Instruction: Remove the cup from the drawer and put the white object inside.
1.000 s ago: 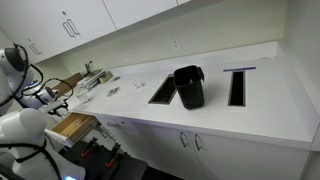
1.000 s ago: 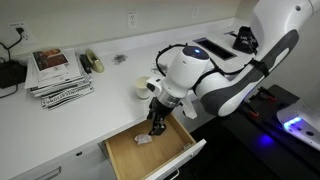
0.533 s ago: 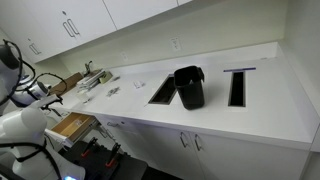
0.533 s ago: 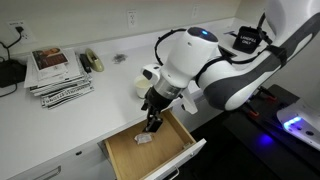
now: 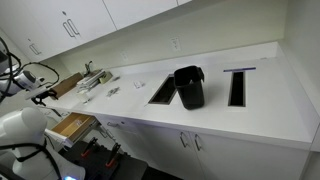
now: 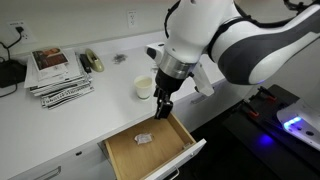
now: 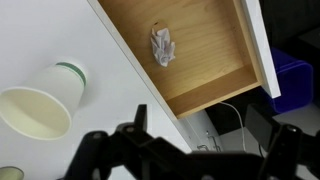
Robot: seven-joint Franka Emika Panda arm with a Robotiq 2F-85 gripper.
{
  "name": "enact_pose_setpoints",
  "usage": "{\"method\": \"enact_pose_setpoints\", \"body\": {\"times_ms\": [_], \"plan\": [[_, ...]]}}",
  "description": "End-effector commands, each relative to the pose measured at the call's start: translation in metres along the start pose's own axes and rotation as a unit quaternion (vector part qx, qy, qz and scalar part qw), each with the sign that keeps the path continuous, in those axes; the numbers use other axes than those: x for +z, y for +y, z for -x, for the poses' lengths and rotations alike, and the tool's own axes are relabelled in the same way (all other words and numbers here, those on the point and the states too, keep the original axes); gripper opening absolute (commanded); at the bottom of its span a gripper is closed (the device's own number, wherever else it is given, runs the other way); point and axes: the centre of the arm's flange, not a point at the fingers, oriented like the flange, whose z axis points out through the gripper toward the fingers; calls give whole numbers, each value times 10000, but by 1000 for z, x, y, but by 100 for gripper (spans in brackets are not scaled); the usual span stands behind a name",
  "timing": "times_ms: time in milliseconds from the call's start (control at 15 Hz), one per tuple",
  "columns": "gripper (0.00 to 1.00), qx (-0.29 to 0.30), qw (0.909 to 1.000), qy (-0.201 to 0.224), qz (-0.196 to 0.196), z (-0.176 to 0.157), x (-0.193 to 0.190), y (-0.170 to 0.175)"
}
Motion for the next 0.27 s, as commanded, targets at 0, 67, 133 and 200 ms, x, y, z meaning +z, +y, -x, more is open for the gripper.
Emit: {"method": "enact_pose_setpoints", "body": {"times_ms": [0, 67, 133, 200], "plan": [[100, 132, 9993, -346, -87, 4, -22, -1], [100, 136, 9990, -415, -84, 4, -23, -2], [100, 139, 9988, -461, -63, 4, -23, -4], [100, 133, 9986, -504, -64, 5, -22, -4]]}}
